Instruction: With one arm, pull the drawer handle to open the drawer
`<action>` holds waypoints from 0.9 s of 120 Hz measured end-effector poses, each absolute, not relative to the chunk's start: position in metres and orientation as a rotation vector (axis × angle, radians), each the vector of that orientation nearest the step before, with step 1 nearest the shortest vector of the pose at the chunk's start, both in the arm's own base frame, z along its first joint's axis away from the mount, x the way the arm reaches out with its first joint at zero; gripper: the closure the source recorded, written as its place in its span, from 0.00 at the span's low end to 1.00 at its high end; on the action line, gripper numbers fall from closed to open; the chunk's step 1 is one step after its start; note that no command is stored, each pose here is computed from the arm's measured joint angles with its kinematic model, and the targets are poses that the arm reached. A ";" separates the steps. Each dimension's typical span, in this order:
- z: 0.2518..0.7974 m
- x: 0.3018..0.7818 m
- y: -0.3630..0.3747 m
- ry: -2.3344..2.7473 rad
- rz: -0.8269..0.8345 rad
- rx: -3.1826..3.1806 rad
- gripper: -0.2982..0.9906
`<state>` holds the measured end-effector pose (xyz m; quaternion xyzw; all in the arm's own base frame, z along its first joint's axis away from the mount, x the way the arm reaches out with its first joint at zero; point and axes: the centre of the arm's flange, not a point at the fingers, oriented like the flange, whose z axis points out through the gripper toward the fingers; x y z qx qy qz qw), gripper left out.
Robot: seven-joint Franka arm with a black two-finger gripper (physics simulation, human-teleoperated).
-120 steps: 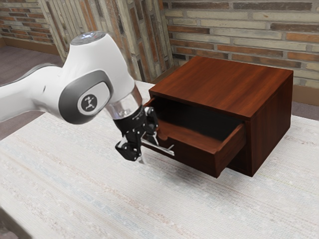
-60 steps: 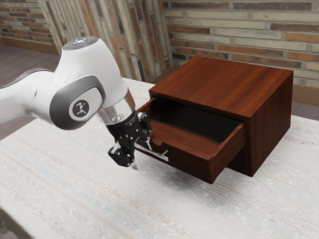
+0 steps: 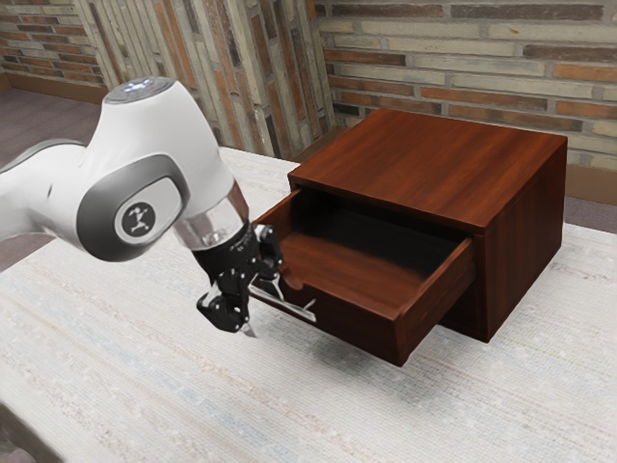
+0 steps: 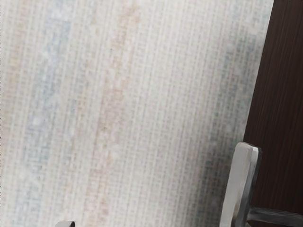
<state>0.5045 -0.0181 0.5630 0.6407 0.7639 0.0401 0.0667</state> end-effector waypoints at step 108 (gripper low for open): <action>0.574 0.504 -0.018 2.294 0.144 1.917 0.41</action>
